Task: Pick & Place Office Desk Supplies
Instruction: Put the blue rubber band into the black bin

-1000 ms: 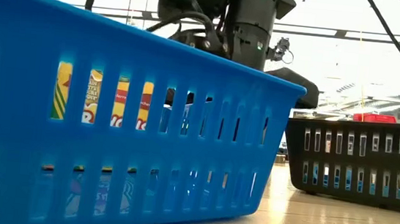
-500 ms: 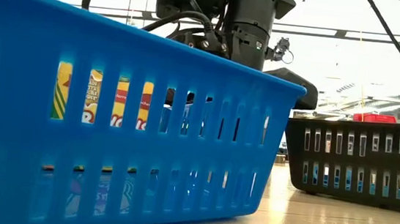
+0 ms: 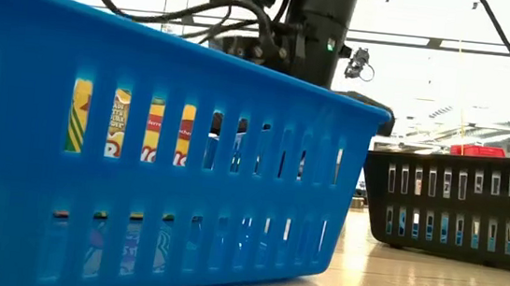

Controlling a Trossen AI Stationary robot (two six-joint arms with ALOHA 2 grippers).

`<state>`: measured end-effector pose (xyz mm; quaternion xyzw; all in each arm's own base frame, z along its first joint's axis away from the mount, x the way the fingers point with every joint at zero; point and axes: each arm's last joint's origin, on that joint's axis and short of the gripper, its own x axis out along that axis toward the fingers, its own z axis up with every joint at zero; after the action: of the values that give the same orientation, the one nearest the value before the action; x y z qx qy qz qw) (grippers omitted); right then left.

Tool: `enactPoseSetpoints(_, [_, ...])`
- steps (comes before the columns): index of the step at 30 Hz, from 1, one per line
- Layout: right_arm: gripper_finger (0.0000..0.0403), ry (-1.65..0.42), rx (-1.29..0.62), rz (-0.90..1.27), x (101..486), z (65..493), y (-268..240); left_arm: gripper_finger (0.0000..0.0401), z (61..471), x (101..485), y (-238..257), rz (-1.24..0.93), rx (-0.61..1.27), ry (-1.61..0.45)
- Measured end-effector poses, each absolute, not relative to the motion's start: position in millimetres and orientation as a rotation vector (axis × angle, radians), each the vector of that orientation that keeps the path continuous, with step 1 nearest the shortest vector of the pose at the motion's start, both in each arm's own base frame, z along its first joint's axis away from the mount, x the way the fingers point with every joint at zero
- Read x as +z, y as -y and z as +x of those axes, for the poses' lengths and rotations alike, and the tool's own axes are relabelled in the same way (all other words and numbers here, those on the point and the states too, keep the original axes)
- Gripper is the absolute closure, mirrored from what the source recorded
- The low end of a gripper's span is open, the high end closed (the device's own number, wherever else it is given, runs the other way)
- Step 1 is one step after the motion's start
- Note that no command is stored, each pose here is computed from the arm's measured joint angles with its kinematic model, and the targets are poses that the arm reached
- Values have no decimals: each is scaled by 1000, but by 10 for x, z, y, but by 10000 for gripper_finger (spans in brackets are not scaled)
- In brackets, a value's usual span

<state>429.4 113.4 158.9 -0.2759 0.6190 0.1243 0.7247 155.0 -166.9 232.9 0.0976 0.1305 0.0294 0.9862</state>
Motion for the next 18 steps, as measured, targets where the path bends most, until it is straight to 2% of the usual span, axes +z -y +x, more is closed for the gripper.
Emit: enactPoseSetpoints(18, [403, -1430, 101, -721, 2207, 4155, -1422, 200, 1548, 2323, 1670, 200, 52, -268])
